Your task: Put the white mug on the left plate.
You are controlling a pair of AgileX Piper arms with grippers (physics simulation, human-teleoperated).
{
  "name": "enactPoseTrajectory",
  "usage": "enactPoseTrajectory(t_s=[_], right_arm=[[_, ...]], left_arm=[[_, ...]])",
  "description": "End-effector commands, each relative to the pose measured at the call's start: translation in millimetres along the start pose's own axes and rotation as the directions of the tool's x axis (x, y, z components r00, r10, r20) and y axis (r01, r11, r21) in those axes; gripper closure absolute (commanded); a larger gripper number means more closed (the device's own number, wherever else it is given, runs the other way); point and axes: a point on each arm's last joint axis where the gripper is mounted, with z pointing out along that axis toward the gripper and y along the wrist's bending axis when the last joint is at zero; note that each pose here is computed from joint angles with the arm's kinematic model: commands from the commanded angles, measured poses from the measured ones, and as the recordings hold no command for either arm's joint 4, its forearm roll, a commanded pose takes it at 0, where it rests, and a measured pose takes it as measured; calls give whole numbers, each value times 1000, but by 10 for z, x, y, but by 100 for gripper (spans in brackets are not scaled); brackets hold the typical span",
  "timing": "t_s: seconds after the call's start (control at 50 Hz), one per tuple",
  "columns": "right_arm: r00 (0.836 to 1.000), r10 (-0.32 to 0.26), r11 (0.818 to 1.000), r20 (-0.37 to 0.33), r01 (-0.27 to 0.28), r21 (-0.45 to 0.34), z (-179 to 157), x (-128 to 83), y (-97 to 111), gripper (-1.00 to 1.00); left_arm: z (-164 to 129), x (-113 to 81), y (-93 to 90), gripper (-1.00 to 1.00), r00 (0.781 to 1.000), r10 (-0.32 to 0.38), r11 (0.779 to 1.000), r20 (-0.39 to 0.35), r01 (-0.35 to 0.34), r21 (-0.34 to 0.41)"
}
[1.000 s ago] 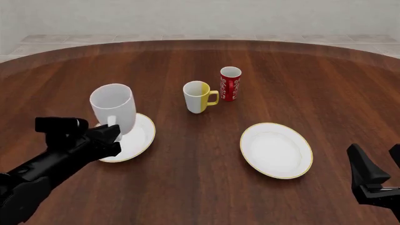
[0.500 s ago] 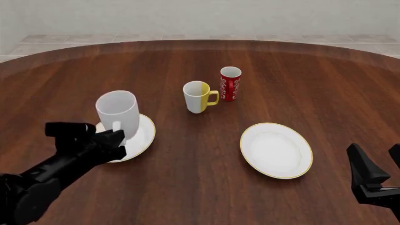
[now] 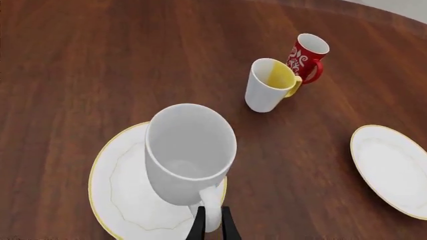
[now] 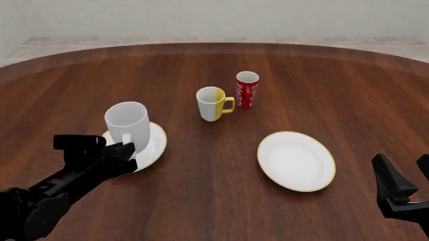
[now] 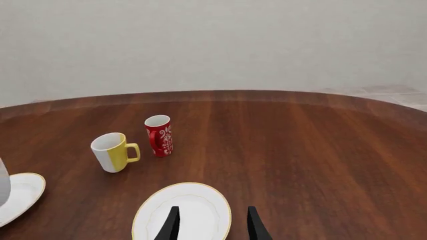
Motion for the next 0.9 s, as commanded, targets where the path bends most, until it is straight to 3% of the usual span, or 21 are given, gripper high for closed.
enactPoseTrajectory(t_s=[0.02,0.9], right_arm=[[1000,1,1000,0,-1,0,-1,0,0,-100],[1000,6,1000,-4,-6,1,6,2,-1,-100]], left_arm=[[24,19,18,100,1000,5,1000,2,-5,-4],[43,109,64,100,1000,-8,1000,-8,8,-18]])
